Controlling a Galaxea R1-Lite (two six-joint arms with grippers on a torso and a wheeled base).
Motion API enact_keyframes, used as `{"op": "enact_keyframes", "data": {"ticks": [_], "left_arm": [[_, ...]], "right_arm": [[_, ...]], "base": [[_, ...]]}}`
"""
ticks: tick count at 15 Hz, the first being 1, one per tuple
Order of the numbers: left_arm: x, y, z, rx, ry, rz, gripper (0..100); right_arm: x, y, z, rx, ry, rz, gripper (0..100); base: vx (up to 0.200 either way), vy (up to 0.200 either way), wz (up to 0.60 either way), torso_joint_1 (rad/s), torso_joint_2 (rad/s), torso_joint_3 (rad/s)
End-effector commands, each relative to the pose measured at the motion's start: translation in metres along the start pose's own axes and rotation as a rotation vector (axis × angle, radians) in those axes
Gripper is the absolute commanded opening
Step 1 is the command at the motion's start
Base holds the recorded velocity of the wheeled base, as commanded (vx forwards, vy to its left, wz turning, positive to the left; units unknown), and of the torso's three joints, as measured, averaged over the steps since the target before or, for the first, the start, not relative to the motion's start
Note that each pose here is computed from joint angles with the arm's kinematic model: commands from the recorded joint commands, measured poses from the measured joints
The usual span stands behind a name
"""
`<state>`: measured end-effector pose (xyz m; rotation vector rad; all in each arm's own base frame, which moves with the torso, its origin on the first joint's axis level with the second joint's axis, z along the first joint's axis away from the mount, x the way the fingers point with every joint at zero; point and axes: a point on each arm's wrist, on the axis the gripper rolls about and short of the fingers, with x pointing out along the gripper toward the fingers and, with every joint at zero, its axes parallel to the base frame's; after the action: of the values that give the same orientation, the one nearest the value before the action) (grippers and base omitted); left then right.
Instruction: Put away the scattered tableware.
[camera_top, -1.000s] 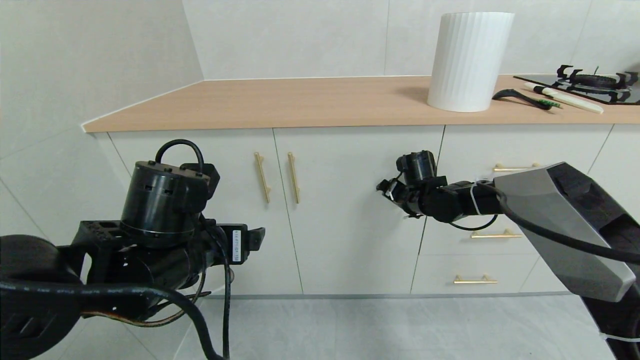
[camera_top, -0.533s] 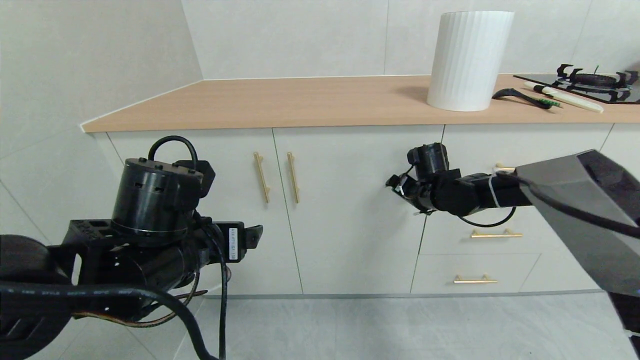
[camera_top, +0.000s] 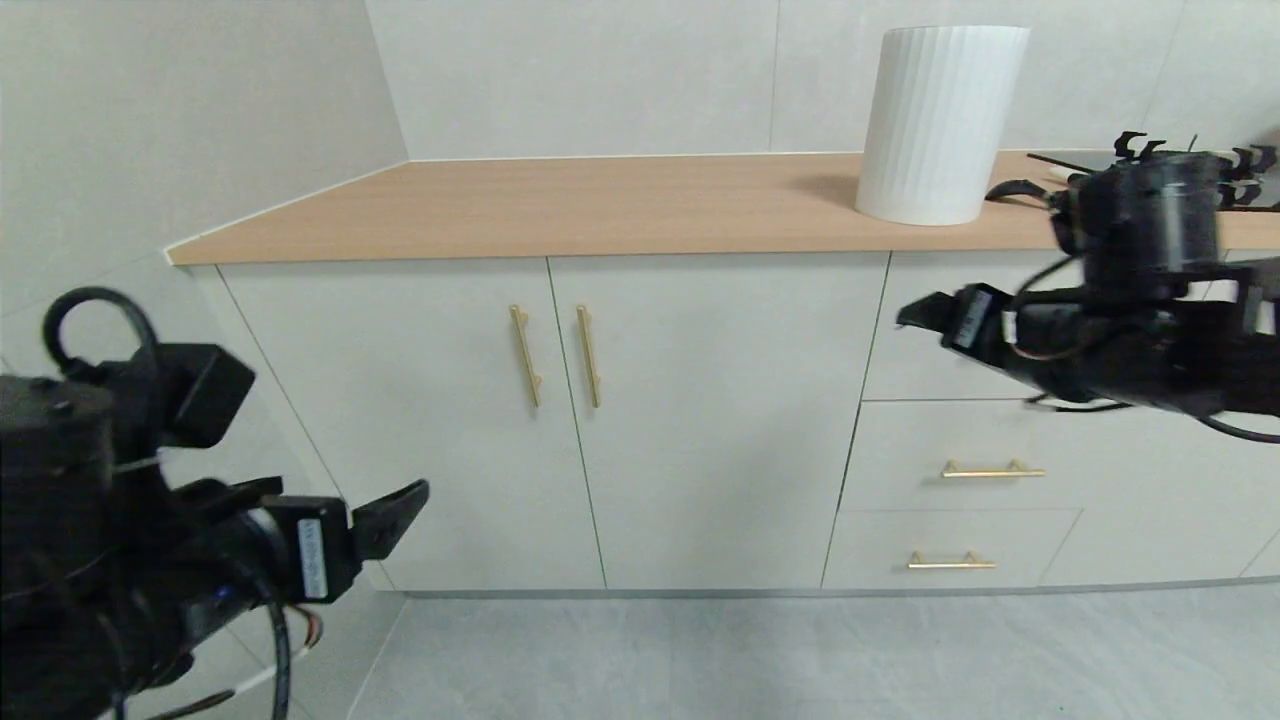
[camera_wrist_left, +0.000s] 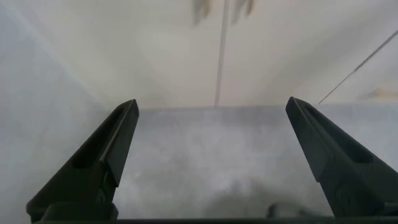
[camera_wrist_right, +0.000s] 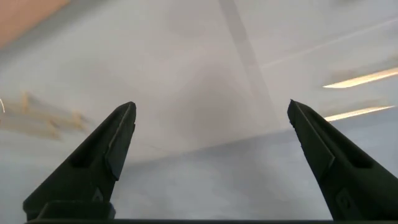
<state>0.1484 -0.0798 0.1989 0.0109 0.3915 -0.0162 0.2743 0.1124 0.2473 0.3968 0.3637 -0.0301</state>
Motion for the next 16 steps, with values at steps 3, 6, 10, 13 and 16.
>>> {"op": "enact_keyframes", "data": {"ticks": [3,6,10,13,16], "left_arm": [[-0.077,0.057,-0.051,-0.065,-0.151,0.012,100],[-0.122,0.087,-0.089,-0.075,-0.21,0.172,100],[-0.149,0.091,-0.137,0.002,-0.311,0.408,100],[-0.145,0.088,-0.147,0.006,-0.301,0.462,100],[-0.14,0.086,-0.164,-0.007,-0.305,0.505,100]], "right_arm": [[-0.157,-0.115,-0.027,-0.161,-0.23,-0.172,100],[-0.232,-0.143,-0.066,-0.229,-0.347,-0.096,100],[-0.254,-0.154,-0.09,-0.235,-0.342,-0.041,100],[-0.258,-0.162,-0.108,-0.231,-0.372,-0.046,100],[-0.263,-0.174,-0.14,-0.247,-0.428,-0.126,100]], "base": [[0.0,0.0,0.0,0.0,0.0,0.0],[0.0,0.0,0.0,0.0,0.0,0.0],[0.0,0.0,0.0,0.0,0.0,0.0],[0.0,0.0,0.0,0.0,0.0,0.0],[0.0,0.0,0.0,0.0,0.0,0.0]]}}
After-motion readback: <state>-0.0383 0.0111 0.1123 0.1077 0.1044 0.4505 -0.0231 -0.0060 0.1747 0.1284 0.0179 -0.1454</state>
